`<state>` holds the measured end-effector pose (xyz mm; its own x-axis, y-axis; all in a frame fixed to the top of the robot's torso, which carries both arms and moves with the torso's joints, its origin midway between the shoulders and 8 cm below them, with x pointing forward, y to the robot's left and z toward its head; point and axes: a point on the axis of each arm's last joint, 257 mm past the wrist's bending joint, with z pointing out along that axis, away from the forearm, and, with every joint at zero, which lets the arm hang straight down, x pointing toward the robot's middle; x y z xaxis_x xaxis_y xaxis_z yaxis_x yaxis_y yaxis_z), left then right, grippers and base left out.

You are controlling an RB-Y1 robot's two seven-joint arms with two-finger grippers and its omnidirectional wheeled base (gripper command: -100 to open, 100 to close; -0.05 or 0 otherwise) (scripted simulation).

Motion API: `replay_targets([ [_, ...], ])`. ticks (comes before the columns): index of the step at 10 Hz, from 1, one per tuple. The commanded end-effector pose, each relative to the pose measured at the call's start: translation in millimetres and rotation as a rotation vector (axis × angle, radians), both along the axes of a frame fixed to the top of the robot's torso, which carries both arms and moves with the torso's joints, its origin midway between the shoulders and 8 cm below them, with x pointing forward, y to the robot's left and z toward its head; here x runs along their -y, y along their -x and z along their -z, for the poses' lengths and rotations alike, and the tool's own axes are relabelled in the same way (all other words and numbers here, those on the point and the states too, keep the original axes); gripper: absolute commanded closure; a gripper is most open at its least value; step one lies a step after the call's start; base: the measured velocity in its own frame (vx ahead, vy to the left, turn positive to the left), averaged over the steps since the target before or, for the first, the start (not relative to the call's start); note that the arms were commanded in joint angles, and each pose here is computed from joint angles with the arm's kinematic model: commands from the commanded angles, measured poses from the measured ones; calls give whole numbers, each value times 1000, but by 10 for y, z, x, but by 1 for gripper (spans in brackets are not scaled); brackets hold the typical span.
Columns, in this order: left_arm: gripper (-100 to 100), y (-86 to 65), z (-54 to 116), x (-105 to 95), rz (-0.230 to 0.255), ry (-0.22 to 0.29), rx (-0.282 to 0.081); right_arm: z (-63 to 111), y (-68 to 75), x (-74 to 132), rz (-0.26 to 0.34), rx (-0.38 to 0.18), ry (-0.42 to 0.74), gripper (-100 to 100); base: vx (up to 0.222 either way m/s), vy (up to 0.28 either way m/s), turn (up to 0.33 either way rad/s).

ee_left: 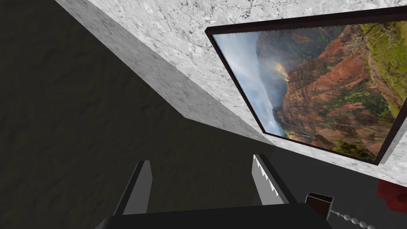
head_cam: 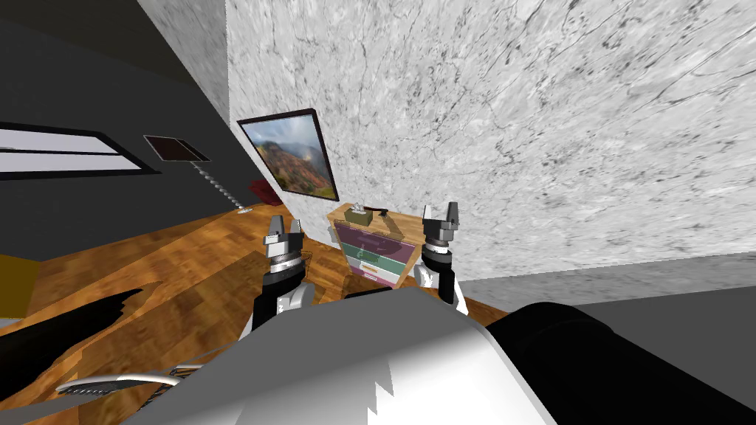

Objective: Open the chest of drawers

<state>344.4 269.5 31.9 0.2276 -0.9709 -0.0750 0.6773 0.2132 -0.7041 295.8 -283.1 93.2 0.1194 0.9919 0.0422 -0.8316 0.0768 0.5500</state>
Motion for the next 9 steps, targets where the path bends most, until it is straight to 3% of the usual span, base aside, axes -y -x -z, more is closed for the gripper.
replay_targets([
  [1, 0, 0, 0, 0, 0, 0, 0, 0, 0, 0, 0, 0, 0, 0, 0, 0, 0],
  [9, 0, 1, -2, 0, 0, 0, 0, -1, 1, 0, 0, 0, 0, 0, 0, 0, 0],
])
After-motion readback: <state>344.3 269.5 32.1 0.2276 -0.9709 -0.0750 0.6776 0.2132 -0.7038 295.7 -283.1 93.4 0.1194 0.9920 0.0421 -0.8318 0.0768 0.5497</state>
